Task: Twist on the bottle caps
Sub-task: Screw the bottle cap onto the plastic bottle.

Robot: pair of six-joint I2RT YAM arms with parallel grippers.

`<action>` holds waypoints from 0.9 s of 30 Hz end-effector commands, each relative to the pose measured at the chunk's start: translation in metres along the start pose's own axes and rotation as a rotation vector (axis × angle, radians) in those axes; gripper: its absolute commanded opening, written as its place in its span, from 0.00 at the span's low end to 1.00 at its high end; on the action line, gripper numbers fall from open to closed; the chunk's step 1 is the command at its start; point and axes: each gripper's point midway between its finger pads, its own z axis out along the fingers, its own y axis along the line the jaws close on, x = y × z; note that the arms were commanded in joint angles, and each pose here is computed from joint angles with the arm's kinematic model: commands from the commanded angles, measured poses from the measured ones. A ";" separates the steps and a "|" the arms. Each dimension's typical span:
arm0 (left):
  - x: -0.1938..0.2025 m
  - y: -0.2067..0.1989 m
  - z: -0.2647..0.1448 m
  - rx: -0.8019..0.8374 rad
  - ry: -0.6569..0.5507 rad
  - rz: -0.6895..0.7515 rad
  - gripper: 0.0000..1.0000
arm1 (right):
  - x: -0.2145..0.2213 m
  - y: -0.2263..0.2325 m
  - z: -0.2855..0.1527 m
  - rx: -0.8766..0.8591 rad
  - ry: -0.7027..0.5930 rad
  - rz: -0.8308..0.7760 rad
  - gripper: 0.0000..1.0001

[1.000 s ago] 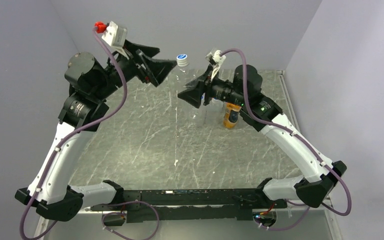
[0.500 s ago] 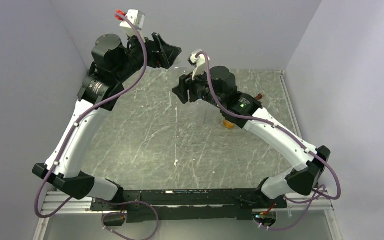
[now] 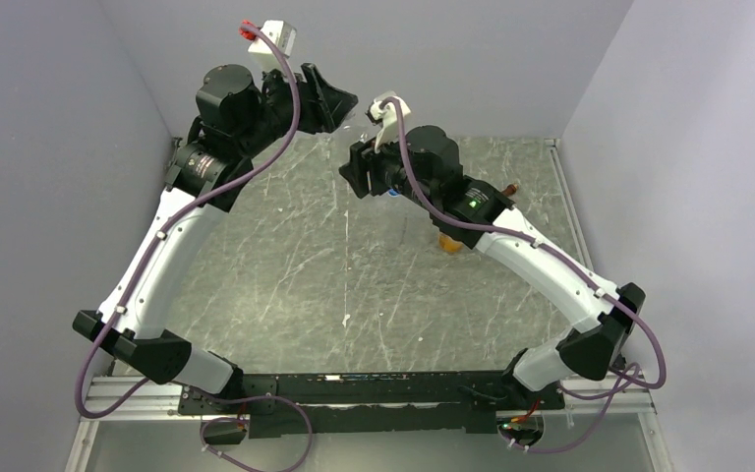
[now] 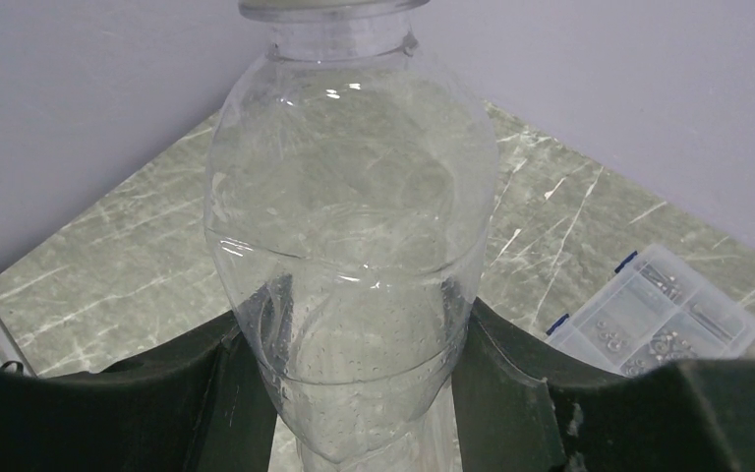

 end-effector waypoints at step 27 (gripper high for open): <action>-0.011 -0.022 -0.011 0.119 -0.034 0.033 0.19 | -0.028 0.002 -0.004 -0.103 -0.046 -0.008 0.12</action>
